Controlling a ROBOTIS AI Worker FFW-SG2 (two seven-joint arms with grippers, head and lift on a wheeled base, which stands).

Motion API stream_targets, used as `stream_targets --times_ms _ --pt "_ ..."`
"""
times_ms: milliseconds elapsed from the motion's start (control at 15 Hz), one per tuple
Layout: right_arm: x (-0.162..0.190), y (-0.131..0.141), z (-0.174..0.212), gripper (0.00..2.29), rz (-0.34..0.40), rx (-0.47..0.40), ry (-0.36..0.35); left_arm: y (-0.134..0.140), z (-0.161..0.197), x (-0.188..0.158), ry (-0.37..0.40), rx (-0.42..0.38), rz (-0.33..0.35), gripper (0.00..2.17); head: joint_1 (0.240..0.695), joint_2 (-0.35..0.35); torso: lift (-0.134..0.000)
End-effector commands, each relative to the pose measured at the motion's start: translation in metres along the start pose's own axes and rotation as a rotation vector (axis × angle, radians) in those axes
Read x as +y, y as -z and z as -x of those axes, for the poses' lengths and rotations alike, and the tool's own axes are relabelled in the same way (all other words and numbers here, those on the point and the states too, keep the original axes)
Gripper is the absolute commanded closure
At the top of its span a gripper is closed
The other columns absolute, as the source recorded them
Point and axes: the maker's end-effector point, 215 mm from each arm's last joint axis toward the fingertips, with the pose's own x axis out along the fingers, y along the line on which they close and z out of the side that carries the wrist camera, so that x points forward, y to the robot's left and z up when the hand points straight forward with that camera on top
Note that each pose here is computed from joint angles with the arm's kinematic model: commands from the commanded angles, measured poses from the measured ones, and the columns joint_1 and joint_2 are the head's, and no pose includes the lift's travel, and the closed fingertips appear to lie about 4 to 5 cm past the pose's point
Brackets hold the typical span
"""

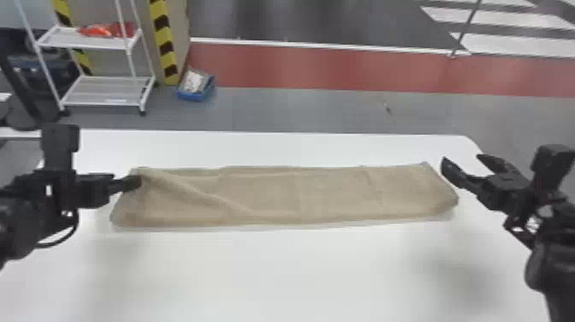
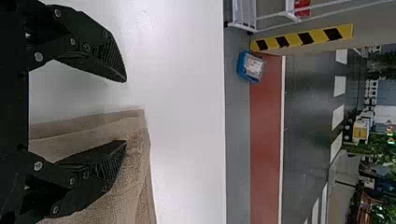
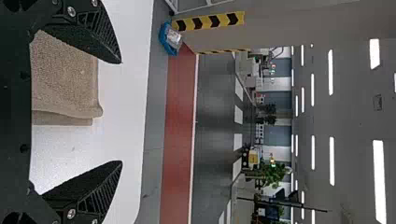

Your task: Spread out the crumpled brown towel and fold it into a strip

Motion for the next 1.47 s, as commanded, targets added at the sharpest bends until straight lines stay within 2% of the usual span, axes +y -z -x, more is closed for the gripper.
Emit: stream_targets --times_ms 0,333,467,733,800,1133,1400 --pt "-0.001 0.002 0.0 0.13 0.0 0.006 0.0 -0.006 0.003 -0.01 0.025 -0.015 0.014 0.5 0.695 -0.108 -0.124" --pt "-0.009 0.003 0.004 0.13 0.002 0.007 0.009 -0.002 0.002 -0.011 0.027 0.005 0.005 0.52 0.695 -0.123 -0.124" --pt "-0.009 0.003 0.004 0.13 0.002 0.007 0.009 0.0 0.002 -0.016 0.044 0.008 0.002 0.73 0.695 -0.128 -0.124" --pt "-0.008 0.004 0.002 0.13 0.0 0.011 0.007 -0.005 0.006 -0.022 0.061 -0.006 -0.003 0.73 0.695 -0.135 -0.124" --pt "-0.008 0.004 0.002 0.13 0.001 0.01 0.006 -0.009 0.008 -0.025 0.07 -0.015 -0.003 1.0 0.695 -0.135 -0.124" --pt "-0.009 0.008 0.0 0.13 0.008 0.011 0.01 -0.016 0.018 -0.028 0.088 -0.044 0.011 1.02 0.695 -0.141 -0.124" --pt "-0.001 0.018 -0.017 0.13 0.028 0.048 0.022 -0.016 0.021 -0.023 0.08 -0.05 0.016 1.02 0.695 -0.139 -0.124"
